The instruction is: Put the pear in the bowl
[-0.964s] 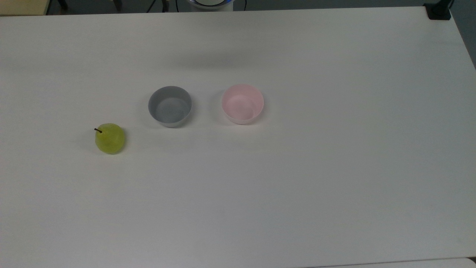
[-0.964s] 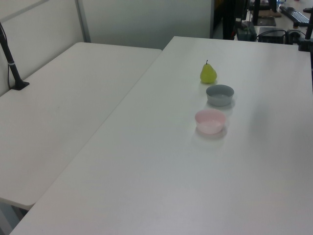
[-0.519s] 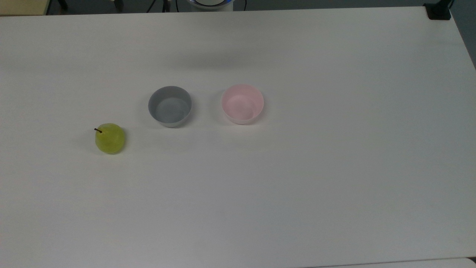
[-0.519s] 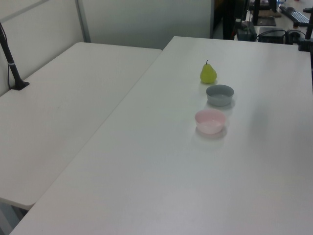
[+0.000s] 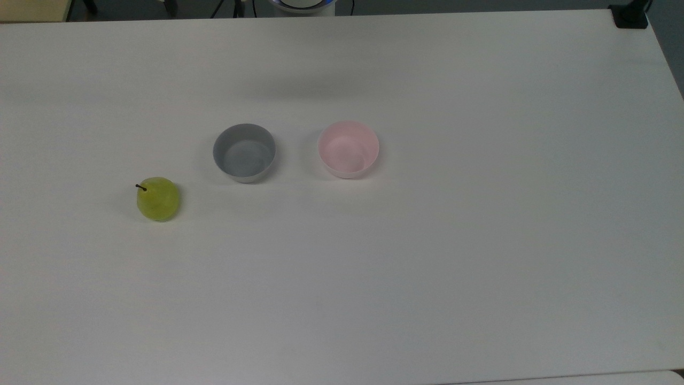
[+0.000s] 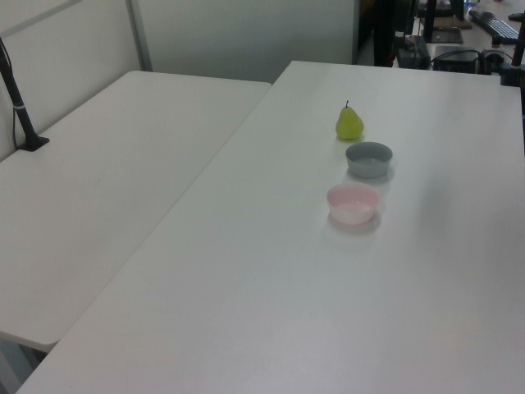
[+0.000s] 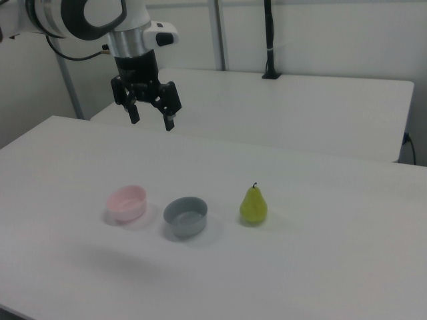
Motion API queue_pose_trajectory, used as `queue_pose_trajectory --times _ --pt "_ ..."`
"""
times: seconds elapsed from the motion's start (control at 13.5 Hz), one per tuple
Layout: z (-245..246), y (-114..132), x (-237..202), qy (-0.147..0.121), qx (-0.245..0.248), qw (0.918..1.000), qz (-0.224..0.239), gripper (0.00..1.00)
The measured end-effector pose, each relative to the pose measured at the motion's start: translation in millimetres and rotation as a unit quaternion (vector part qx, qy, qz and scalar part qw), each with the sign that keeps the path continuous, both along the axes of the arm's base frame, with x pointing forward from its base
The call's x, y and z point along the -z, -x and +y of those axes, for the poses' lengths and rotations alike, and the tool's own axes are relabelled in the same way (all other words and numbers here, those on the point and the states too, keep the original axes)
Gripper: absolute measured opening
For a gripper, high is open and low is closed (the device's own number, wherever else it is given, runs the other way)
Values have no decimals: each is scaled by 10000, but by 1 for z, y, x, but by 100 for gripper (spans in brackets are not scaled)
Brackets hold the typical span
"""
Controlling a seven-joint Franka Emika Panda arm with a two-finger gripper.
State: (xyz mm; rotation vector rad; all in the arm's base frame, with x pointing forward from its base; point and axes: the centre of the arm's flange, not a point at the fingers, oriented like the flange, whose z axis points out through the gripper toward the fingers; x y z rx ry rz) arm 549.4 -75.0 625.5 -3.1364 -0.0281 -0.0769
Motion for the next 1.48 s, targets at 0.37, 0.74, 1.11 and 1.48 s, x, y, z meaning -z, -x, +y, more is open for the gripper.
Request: queue_pose_trajectory --times 0.37,0.74,1.11,1.48 --pt "-1 -1 2 18 -402 9992 20 100" --pt "-15 -3 10 57 -1376 9904 80 100" --pt "-52 -10 18 165 -1444 9893 -121 100" --pt "-89 -27 38 319 -1187 9917 -391 100"
